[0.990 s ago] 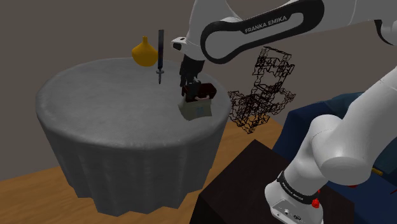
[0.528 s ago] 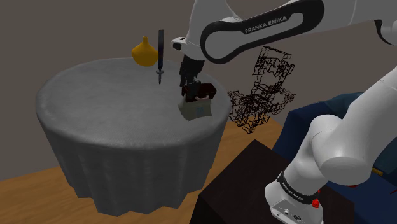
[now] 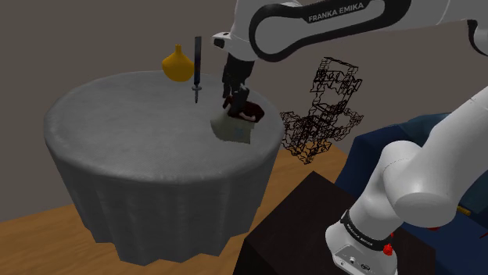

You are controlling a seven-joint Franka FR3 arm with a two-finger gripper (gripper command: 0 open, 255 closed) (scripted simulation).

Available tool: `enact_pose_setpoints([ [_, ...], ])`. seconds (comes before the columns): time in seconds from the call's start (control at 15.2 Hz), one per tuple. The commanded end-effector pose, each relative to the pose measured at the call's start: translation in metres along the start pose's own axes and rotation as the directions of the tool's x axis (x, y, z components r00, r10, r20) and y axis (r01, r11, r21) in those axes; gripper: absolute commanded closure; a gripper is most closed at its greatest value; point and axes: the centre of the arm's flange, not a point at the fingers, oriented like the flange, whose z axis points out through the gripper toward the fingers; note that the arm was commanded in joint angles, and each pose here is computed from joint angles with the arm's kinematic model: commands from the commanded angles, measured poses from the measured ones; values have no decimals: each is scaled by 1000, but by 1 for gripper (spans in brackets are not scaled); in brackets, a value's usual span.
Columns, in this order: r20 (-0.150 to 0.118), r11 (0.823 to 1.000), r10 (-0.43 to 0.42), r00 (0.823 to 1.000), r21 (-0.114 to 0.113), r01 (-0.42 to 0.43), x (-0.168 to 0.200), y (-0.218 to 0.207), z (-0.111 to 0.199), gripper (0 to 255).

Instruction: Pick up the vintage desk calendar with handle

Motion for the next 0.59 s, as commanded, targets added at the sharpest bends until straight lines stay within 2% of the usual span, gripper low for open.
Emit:
enact_pose_setpoints([
  [0.0, -1, 1000, 0, 1000, -1, 0, 1, 2, -11, 255],
  [0.4, -1, 1000, 0, 1000, -1, 0, 1, 8, -42, 255],
  [0.53, -1, 1000, 0, 1000, -1, 0, 1, 8, -43, 255],
])
